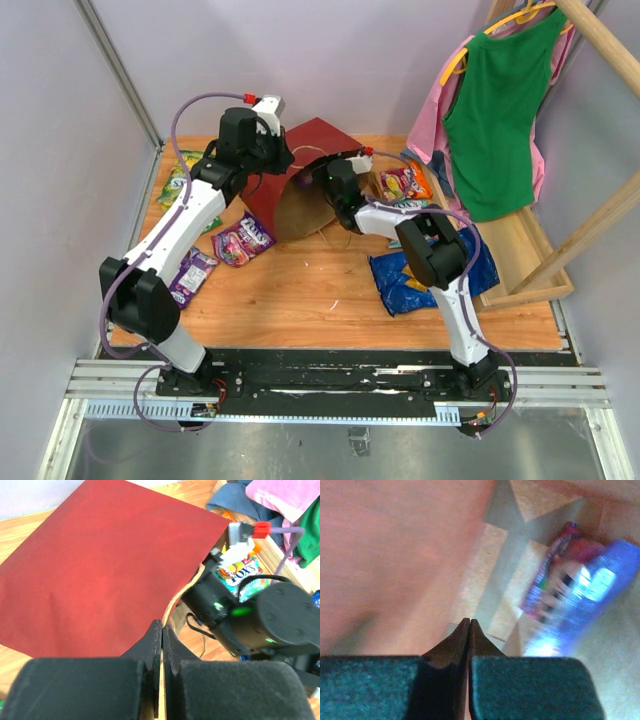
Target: Take the snacks out of the paper bag
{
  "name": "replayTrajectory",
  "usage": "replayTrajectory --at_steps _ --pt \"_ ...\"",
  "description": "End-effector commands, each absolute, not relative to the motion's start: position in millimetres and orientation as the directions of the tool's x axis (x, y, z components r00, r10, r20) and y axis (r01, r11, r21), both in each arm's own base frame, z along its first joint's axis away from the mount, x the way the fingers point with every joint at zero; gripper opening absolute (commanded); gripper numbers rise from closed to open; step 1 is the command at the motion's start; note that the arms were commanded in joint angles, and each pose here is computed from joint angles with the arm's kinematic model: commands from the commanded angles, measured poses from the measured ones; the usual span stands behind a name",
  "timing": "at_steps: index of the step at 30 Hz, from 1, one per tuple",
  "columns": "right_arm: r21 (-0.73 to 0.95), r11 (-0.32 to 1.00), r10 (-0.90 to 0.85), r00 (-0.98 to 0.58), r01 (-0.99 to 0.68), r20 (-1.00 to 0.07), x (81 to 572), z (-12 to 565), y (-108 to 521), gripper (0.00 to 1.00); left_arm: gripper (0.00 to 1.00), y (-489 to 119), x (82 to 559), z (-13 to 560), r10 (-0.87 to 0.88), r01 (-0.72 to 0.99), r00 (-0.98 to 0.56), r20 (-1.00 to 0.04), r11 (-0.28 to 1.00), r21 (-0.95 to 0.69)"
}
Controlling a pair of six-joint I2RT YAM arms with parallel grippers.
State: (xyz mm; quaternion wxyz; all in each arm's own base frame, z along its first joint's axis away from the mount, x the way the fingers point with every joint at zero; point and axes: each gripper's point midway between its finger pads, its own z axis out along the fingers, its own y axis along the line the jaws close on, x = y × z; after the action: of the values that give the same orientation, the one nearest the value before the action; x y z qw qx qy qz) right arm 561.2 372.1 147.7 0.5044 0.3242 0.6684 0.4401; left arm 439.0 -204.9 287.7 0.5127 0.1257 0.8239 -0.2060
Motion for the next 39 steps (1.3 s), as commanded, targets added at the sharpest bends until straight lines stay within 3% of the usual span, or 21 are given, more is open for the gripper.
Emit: replayTrajectory --at_steps 1,7,10,15,16,20,22,29,39 --pt "0.944 0.314 0.914 -0.236 -0.104 -0.330 539.0 209.5 368.9 0.01 0.00 -204.6 450.1 302.3 -0.030 0.409 -0.412 -0.911 0.887 -0.214" --pt "0.924 0.343 0.909 -0.189 -0.171 -0.372 502.5 240.7 347.6 0.01 0.01 -203.0 455.9 310.9 -0.035 0.399 -0.388 -0.921 0.894 -0.203" --pt "0.881 0.422 0.870 -0.177 -0.215 -0.460 490.3 256.4 339.3 0.01 0.01 -198.7 458.1 314.7 -0.028 0.381 -0.387 -0.922 0.905 -0.188" --pt "0.818 0.548 0.773 -0.268 -0.176 -0.575 476.2 229.8 339.9 0.01 0.00 -201.8 454.4 317.9 -0.040 0.395 -0.382 -0.923 0.896 -0.202" --pt "0.814 0.552 0.767 -0.272 -0.181 -0.581 470.9 224.7 337.5 0.06 0.00 -201.7 453.9 316.5 -0.041 0.394 -0.385 -0.922 0.896 -0.204" --pt "0.755 0.634 0.706 -0.273 -0.167 -0.653 455.6 212.4 314.7 0.54 0.01 -200.3 449.0 310.9 -0.043 0.391 -0.396 -0.917 0.896 -0.211" --pt "0.738 0.656 0.674 -0.315 -0.161 -0.668 449.8 203.8 316.2 0.64 0.01 -199.2 446.2 308.1 -0.048 0.391 -0.393 -0.918 0.895 -0.214" --pt "0.784 0.573 0.624 -0.494 -0.238 -0.606 462.3 167.2 395.3 0.62 0.02 -199.2 439.8 300.3 -0.027 0.403 -0.414 -0.910 0.891 -0.210" --pt "0.828 0.536 0.671 -0.512 -0.164 -0.536 489.3 129.9 418.0 0.65 0.03 -199.9 430.9 295.7 -0.029 0.418 -0.416 -0.909 0.882 -0.219"
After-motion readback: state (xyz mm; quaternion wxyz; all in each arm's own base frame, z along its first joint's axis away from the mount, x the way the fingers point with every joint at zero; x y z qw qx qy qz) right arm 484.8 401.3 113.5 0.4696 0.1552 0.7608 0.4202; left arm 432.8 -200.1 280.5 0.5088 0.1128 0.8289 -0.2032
